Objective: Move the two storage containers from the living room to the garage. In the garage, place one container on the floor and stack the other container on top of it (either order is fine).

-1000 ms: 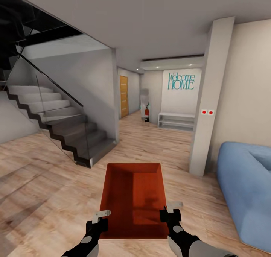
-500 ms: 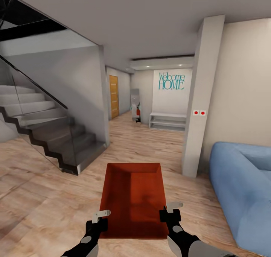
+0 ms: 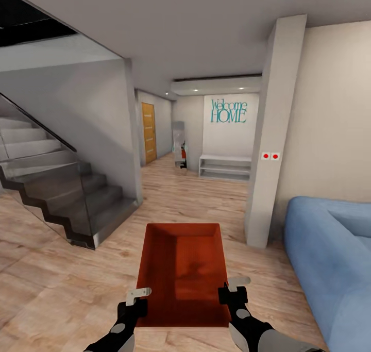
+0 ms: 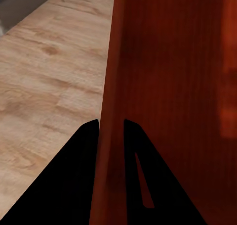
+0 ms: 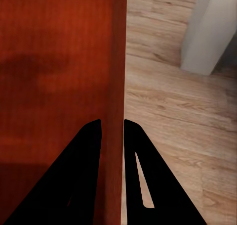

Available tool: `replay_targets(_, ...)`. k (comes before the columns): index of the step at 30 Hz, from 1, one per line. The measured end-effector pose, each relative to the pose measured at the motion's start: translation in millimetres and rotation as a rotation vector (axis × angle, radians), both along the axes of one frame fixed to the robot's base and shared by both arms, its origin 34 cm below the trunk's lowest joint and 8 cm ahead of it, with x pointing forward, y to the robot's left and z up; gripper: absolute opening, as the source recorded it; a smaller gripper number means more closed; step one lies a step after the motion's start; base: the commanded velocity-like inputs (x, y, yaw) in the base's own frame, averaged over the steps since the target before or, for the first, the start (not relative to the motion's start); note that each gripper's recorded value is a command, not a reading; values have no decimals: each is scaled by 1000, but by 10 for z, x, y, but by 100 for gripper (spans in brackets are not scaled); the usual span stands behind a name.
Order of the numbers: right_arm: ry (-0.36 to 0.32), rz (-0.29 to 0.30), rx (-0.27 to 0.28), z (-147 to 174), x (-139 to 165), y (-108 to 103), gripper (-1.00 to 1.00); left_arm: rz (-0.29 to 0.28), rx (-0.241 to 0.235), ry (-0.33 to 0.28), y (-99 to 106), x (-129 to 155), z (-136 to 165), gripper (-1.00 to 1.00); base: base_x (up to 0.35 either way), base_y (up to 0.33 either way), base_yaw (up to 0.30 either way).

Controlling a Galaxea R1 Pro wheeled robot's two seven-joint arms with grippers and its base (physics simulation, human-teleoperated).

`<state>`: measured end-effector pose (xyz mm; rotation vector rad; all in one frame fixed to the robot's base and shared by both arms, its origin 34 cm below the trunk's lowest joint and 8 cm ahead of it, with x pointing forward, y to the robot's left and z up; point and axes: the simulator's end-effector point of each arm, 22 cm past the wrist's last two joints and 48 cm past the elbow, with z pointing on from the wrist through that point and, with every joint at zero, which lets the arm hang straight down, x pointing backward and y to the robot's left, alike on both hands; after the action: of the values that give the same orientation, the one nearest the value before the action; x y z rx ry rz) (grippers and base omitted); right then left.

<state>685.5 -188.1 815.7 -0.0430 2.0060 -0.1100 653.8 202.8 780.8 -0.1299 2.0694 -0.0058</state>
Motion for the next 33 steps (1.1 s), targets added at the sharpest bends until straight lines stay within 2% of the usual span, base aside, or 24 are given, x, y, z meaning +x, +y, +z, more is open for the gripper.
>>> replay_targets(33, -2, 6, -4, 5, 3, 7, -100, 3, -2, -1, 5, -12, -11, -100, 321, 0, 0)
